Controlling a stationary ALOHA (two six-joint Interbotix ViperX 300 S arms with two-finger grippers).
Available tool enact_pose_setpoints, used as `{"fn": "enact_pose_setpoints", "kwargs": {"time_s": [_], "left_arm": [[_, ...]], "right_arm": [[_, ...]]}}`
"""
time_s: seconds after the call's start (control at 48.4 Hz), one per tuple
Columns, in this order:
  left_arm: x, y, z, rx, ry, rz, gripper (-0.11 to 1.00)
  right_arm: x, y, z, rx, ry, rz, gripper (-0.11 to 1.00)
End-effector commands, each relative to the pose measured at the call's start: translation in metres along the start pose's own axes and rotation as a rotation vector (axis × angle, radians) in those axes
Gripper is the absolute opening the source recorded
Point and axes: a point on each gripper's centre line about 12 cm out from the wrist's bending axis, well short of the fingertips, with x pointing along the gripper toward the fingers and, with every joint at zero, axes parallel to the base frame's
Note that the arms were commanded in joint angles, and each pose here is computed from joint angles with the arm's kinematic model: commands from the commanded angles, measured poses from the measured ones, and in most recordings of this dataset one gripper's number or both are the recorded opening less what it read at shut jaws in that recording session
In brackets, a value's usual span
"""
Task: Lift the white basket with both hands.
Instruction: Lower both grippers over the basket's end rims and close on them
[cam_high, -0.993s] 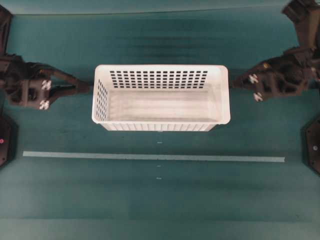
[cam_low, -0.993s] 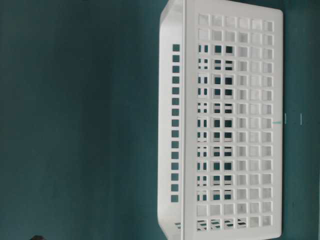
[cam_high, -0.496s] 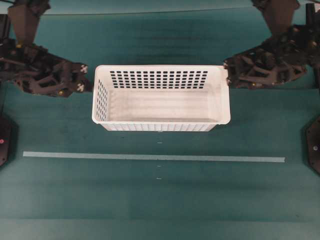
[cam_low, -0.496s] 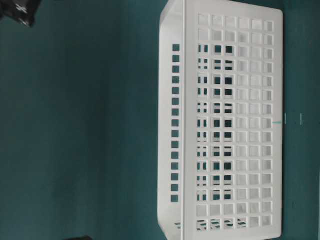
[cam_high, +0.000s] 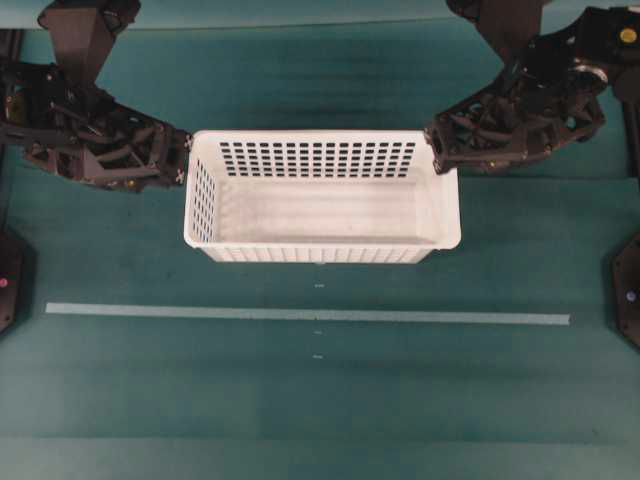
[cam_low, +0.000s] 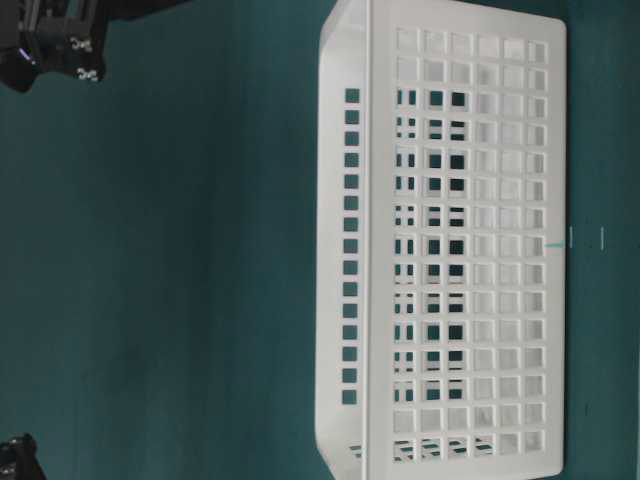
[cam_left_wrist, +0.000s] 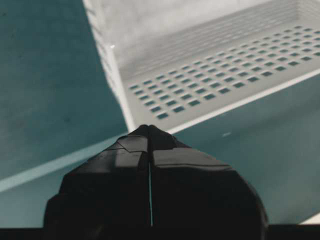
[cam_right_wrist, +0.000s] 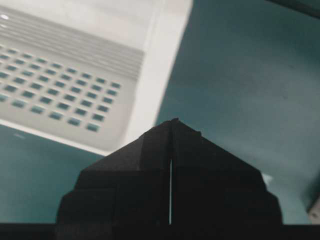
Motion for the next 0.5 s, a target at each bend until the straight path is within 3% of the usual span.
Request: {"fn": "enact_pose_setpoints", "kwargs": {"time_s": [0.0,0.145,0.248,0.331,0.476], "left_arm": [[-0.008,-0.006,0.003,0.02,-0.031,-0.055,-0.04],[-0.011,-0.008,0.003,0.053,-0.053,-0.101,0.01],[-0.012,-0.006,0.0,0.056,-0.048,-0.102,0.13],[-0.011,-0.005,-0.001,0.053,-0.046,-0.101,0.31],[-0.006,-0.004,-0.002,0.038,-0.04,-0.092,0.75]], "right_arm": [[-0.001,0.004,0.002,0.001,-0.017,0.029,0.02],[0.005,0.003,-0.002,0.016,0.004,0.041,0.17],[0.01,0.002,-0.003,0.025,0.005,0.047,0.4],[0.014,0.002,-0.004,0.049,0.015,0.044,0.62],[0.021,0.003,-0.002,0.079,0.016,0.035,0.95]]}}
